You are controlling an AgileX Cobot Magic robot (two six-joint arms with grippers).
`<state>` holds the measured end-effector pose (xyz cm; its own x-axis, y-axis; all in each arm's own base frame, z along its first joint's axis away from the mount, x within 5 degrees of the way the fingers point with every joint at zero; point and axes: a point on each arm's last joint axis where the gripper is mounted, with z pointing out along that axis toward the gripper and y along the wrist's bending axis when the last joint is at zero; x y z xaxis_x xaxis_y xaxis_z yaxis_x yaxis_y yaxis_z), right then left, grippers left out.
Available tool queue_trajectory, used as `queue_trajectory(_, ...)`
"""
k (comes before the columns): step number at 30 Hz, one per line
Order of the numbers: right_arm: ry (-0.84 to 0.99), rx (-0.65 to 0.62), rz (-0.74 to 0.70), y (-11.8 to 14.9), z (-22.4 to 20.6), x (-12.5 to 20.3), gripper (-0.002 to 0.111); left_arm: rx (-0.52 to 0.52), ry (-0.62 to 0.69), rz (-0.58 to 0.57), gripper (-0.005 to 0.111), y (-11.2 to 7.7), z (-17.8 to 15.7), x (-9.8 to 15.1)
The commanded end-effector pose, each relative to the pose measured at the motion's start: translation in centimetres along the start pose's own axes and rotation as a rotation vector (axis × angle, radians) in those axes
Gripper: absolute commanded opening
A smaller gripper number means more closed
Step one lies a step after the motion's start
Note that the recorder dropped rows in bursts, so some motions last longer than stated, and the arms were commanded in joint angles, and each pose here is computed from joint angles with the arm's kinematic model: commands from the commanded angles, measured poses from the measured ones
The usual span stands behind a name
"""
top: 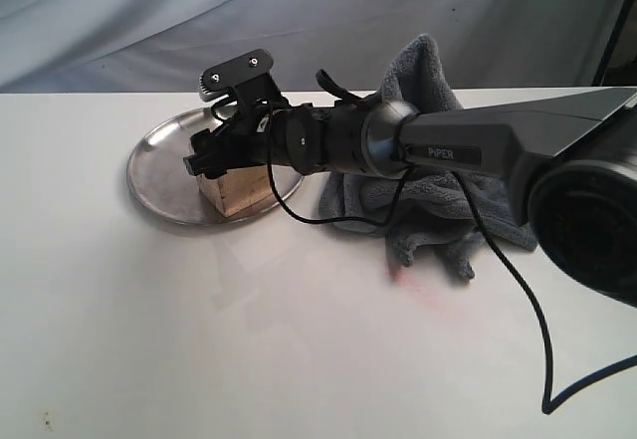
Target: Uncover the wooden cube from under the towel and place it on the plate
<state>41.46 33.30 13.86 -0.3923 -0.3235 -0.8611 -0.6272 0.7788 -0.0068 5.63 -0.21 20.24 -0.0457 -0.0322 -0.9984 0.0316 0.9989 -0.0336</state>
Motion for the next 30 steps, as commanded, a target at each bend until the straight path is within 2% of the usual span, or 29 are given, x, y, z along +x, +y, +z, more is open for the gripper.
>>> queue_trajectory(1, -0.028, 0.003, 0.007, 0.0, -0.4, -0.8, 0.079, 0.001, 0.001, 0.0, 0.001, 0.0, 0.0, 0.1)
queue_trajectory(9, -0.052, 0.0, 0.006, 0.2, -1.1, -1.9, 0.079, 0.001, 0.001, -0.002, 0.001, 0.0, 0.0, 0.1)
queue_trajectory(18, -0.085, -0.029, -0.09, 1.2, -3.9, -5.2, 0.079, 0.001, 0.001, -0.002, 0.001, 0.0, 0.0, 0.1)
queue_trajectory(27, -0.093, -0.045, -0.058, 1.7, -6.4, -7.1, 0.079, 0.001, 0.001, 0.0, 0.001, 0.0, 0.0, 0.1)
queue_trajectory(30, -0.1, -0.04, -0.069, 1.7, -7.7, -7.5, 0.083, 0.001, 0.001, 0.0, 0.001, 0.0, 0.0, 0.1)
